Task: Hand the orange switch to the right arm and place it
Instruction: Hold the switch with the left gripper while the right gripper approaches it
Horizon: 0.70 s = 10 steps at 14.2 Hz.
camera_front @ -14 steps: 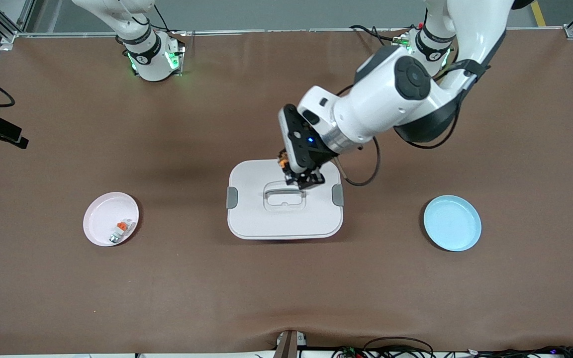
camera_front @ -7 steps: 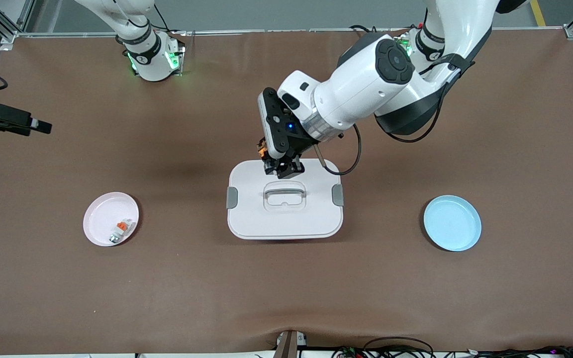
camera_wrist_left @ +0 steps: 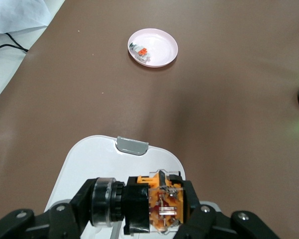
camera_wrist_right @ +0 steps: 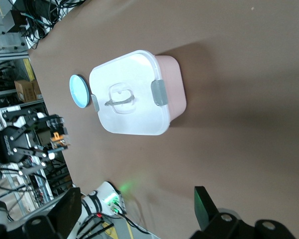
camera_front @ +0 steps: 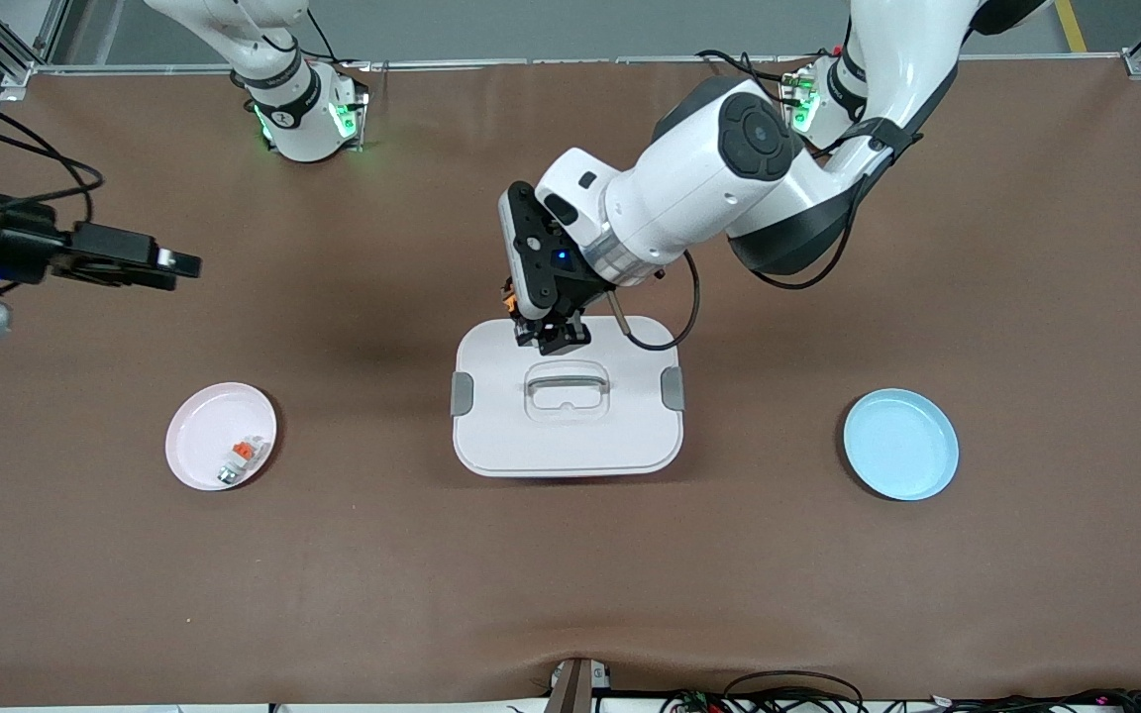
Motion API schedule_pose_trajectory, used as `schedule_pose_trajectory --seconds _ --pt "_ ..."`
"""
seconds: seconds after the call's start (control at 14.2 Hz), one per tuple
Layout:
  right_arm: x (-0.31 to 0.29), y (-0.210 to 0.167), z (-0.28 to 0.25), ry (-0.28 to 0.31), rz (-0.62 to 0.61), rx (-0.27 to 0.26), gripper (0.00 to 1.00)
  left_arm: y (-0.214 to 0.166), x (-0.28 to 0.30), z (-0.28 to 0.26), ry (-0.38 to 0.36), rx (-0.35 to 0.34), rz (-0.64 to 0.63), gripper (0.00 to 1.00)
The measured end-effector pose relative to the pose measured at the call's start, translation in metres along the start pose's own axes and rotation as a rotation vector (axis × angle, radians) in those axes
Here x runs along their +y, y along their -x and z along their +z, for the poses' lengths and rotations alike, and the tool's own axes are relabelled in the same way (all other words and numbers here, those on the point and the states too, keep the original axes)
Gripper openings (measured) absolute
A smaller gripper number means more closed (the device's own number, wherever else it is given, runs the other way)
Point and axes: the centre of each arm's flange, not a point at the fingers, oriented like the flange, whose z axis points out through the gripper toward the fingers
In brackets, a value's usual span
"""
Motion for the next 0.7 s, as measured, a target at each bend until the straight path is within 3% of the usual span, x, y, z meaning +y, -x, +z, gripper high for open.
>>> schedule_pose_trajectory --seconds 0.28,0.7 --pt "-0.059 0.006 0.056 0.012 0.014 0.037 1.00 -0.004 0.007 0.019 -0.022 -0.005 -0.014 0.73" --pt "-0.094 0.011 0.137 -0.052 0.012 0.110 1.00 -0.004 0.008 0.023 -0.028 -0.010 -0.017 0.73"
